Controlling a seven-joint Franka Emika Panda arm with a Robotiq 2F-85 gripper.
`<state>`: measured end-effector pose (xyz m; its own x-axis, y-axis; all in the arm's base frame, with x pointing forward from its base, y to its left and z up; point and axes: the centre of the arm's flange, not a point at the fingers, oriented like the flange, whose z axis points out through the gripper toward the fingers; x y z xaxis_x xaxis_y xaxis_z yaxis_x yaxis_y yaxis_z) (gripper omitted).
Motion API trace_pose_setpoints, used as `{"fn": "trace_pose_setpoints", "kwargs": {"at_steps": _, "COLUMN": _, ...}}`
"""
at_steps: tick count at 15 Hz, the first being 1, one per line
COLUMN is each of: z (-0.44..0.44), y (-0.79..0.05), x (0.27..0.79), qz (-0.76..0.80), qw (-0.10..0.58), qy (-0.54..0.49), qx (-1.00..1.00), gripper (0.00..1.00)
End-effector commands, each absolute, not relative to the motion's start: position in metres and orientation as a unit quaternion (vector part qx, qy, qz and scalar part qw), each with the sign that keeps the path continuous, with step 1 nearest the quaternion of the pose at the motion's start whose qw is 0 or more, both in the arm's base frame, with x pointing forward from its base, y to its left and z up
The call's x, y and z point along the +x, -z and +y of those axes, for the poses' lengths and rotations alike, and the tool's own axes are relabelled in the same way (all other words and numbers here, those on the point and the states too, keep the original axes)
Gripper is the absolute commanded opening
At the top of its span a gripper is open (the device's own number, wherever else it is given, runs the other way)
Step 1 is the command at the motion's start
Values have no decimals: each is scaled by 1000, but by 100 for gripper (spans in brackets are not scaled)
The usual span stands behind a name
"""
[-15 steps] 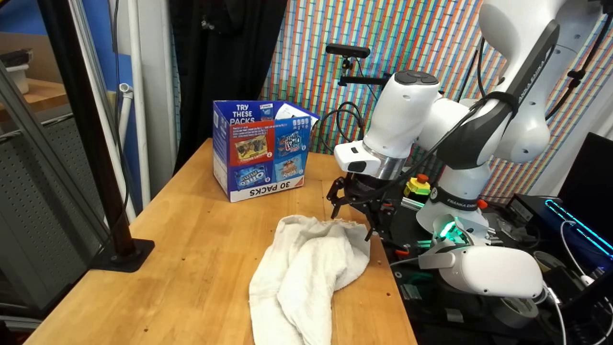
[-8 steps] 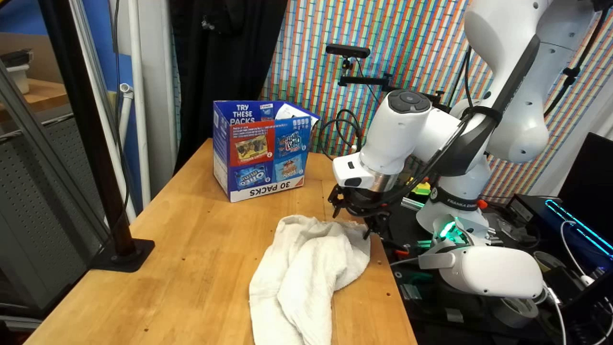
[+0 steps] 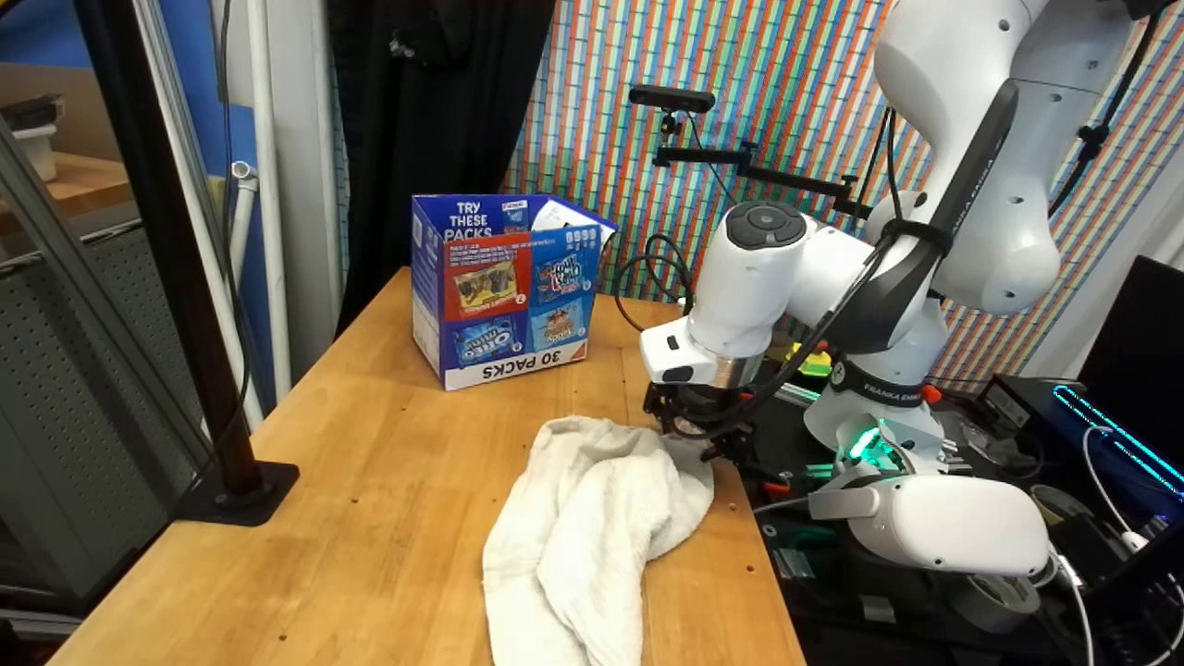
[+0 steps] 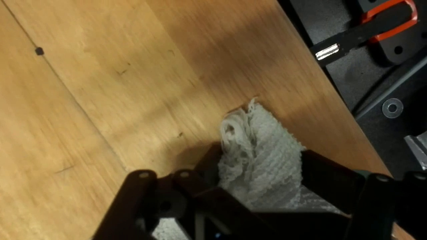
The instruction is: Put the green object on the towel, then fold the towel and put it in the box
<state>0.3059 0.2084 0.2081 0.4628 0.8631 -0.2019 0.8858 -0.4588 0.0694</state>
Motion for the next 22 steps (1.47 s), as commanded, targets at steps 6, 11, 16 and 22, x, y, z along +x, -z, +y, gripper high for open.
{"fn": "trace_pose_setpoints", "kwargs": {"at_steps": 6, "z": 178, "y": -271, "x": 325, "qz": 465, "qw": 79, "qy": 11, "qx": 882, "gripper": 1}}
{"fn": "trace_pose_setpoints", "kwargs": {"at_steps": 11, "z": 172, "y": -342, "x": 346, "qz": 428, "qw": 85, "qy": -59, "qx": 898, "gripper": 5}}
{"fn": "trace_pose_setpoints", "kwargs": {"at_steps": 16, "z": 205, "y": -366, "x": 339, "qz": 443, "qw": 96, "qy": -67, "qx": 889, "gripper": 5}}
{"fn": "trace_pose_setpoints", "kwargs": {"at_steps": 22, "z": 282, "y": -383, "x": 311, "qz": 505, "qw": 79, "qy": -73, "qx": 856, "gripper": 5}}
